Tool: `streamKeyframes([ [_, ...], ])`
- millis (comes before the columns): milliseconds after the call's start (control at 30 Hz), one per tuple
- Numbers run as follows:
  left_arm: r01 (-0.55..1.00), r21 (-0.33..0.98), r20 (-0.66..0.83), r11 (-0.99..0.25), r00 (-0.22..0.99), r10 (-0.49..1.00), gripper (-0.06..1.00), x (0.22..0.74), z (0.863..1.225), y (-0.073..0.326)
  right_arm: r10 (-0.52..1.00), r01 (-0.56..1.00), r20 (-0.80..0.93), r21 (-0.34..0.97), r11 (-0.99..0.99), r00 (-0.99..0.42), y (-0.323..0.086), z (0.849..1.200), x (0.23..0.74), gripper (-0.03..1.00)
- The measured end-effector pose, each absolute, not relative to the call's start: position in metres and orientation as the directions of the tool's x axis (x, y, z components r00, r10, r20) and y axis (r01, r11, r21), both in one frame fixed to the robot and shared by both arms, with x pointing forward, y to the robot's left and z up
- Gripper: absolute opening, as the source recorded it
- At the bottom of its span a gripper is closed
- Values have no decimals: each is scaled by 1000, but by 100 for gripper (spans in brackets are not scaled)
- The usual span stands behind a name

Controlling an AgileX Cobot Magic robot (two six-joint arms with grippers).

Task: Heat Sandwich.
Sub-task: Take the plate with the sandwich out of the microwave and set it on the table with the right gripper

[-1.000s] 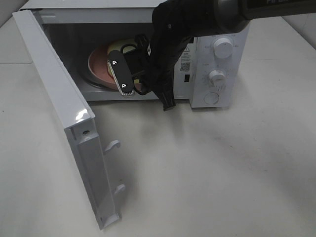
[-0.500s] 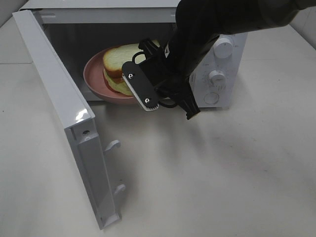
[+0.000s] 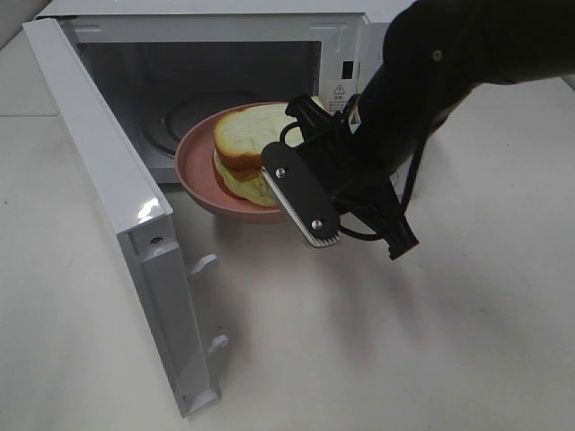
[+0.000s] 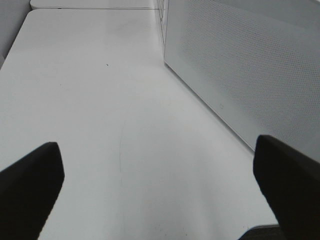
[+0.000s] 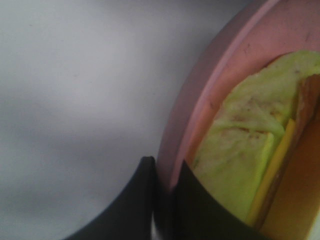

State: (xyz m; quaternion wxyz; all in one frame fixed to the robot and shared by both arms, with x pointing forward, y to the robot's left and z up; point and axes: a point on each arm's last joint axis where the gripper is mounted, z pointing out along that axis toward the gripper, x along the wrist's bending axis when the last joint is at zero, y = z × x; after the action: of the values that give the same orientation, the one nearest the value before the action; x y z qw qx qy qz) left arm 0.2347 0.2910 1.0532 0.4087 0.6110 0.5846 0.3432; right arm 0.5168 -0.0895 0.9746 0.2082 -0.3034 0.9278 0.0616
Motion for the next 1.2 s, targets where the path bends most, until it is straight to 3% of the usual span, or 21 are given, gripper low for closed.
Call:
streamKeyframes([
  [1200,434,901,-58,18,81,995,97,235,1053,291,-398,-476,-466,58,878,-791,-184,991,392,7],
])
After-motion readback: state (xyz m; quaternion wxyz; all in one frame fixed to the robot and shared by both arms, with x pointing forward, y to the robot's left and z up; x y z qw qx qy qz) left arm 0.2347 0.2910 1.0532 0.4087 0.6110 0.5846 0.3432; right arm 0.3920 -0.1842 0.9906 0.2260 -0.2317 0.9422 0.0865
